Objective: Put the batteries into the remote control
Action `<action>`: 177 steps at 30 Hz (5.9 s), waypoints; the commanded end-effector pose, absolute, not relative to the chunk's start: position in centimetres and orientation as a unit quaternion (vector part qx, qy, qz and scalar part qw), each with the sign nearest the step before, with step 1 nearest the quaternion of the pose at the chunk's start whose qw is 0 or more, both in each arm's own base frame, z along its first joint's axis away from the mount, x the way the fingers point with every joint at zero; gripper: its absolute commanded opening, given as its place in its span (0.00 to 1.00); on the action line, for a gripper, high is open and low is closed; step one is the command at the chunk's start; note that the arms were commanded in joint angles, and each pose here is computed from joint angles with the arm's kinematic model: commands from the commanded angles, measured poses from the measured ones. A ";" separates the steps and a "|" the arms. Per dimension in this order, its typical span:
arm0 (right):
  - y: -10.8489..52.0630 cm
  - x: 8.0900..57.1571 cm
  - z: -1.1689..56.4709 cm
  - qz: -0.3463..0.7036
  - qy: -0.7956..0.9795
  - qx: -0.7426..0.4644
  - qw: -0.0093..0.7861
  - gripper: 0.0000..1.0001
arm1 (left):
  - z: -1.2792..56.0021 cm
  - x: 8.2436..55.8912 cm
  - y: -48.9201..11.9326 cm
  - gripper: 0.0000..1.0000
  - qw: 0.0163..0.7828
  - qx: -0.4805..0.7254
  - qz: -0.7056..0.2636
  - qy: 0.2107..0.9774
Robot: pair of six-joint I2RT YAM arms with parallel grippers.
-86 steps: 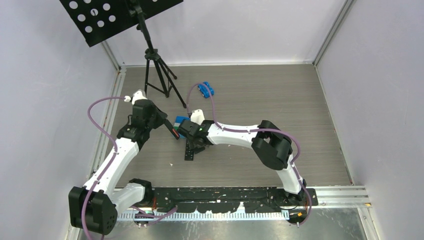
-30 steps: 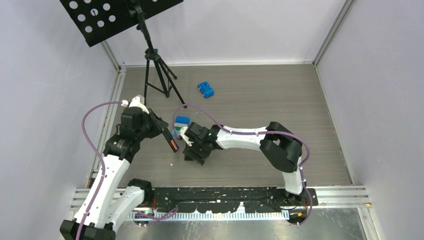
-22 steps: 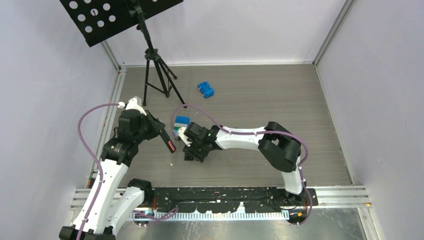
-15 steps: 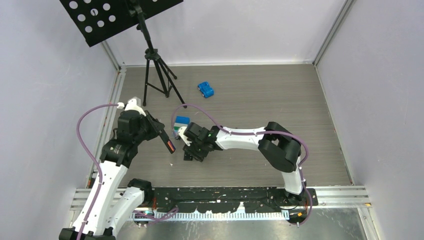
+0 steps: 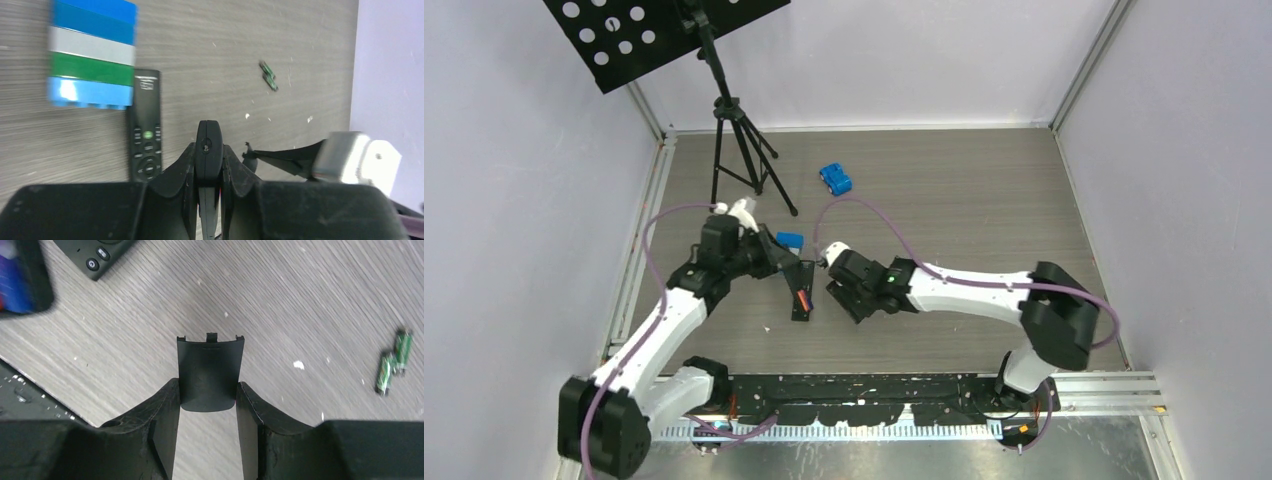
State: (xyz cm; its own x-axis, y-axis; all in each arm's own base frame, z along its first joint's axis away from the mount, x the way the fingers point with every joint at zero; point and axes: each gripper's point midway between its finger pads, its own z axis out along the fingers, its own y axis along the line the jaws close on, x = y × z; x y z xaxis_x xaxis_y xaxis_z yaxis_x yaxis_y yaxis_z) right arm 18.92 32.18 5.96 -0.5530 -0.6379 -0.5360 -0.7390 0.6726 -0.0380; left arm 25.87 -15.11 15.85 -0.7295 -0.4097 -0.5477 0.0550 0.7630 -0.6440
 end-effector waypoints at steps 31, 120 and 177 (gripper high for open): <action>30.6 19.3 15.7 0.184 0.874 -0.241 0.379 0.35 | 17.5 28.9 -28.5 0.00 0.332 -0.063 -0.524 0.781; 32.3 18.3 15.0 0.212 0.894 -0.254 0.302 0.84 | 20.7 25.9 -29.3 0.00 0.249 -0.045 -0.577 0.777; 29.6 21.7 21.2 0.501 0.732 0.213 0.411 0.32 | 31.6 23.7 -29.7 0.00 0.201 -0.135 -0.727 0.643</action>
State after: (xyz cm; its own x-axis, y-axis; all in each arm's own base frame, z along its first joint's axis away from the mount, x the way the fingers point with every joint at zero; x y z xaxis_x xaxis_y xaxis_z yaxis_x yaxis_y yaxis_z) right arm 20.82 29.38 22.82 -0.5946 0.7455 -0.3010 -0.0678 0.3265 0.9428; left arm 28.11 -28.27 24.79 -0.8044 -0.5927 -0.0405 -0.0147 0.0879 -0.9960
